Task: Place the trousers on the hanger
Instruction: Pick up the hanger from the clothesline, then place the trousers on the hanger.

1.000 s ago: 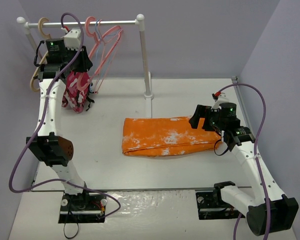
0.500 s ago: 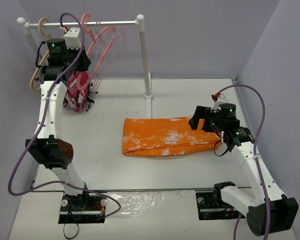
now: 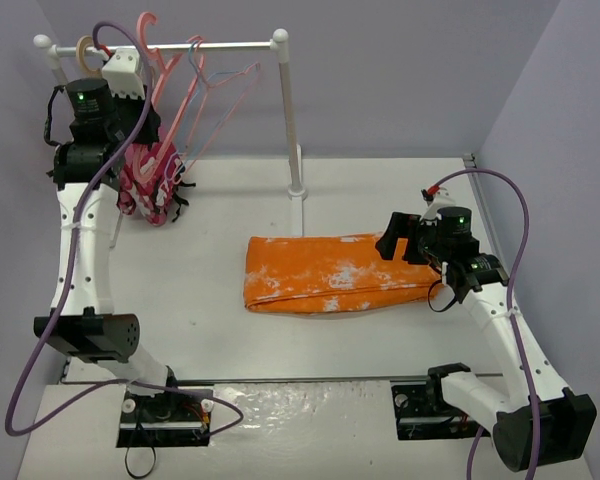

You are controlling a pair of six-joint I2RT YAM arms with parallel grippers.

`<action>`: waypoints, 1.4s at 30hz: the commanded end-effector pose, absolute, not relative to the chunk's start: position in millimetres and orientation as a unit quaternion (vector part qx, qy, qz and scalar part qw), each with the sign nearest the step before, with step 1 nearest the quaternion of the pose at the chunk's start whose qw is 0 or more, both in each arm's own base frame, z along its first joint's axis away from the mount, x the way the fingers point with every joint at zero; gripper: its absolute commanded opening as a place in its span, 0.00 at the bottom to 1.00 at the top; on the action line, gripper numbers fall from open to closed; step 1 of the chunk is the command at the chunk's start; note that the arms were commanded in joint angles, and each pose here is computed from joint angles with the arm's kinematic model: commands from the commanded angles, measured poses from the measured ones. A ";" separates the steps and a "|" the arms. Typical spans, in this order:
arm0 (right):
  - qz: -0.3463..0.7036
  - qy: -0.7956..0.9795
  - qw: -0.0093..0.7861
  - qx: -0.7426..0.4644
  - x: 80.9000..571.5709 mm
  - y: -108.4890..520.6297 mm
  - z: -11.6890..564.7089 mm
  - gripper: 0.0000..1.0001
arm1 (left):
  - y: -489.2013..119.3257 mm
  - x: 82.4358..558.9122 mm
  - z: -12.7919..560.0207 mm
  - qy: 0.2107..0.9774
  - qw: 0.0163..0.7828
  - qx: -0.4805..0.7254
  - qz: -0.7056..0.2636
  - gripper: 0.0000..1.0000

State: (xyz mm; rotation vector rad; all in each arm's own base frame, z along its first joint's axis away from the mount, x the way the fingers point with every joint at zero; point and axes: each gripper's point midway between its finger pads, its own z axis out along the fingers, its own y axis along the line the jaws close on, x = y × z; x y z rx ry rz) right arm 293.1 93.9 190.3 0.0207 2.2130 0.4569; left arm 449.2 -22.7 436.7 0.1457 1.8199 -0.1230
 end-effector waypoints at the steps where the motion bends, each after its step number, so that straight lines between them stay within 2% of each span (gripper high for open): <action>1: 0.199 0.877 0.436 -0.008 299.8 103.5 197.5 1.00 | -6.4 410.0 455.6 0.772 0.634 0.046 -0.005 0.00; 5: 0.204 0.877 0.434 -0.020 301.8 111.4 200.6 1.00 | 4.8 385.2 419.1 0.793 0.609 0.017 0.015 0.00; 9: 0.204 0.880 0.428 -0.038 305.8 122.7 199.9 1.00 | 18.3 355.6 414.0 0.790 0.612 -0.013 0.042 0.00; 16: 0.195 0.886 0.409 -0.102 306.8 183.7 185.4 0.99 | 43.4 300.3 364.5 0.801 0.583 -0.111 0.077 0.00; 21: 0.196 0.889 0.393 -0.133 307.6 231.6 160.0 0.97 | 37.7 268.0 324.1 0.819 0.557 -0.127 0.058 0.00; 24: 0.178 0.904 0.367 -0.126 306.5 240.0 125.3 0.96 | 31.0 251.7 296.9 0.837 0.529 -0.133 0.042 0.00; 28: 0.131 0.928 0.334 -0.098 298.1 222.3 75.2 0.92 | 8.7 239.6 268.7 0.847 0.515 -0.131 -0.005 0.00; 33: 0.073 0.960 0.265 -0.061 269.8 192.4 22.6 0.92 | 3.1 224.8 254.8 0.854 0.503 -0.133 -0.019 0.00; 42: -0.025 0.986 0.158 0.049 228.3 108.3 -15.7 0.94 | -41.2 235.1 236.5 0.851 0.502 -0.097 -0.121 0.00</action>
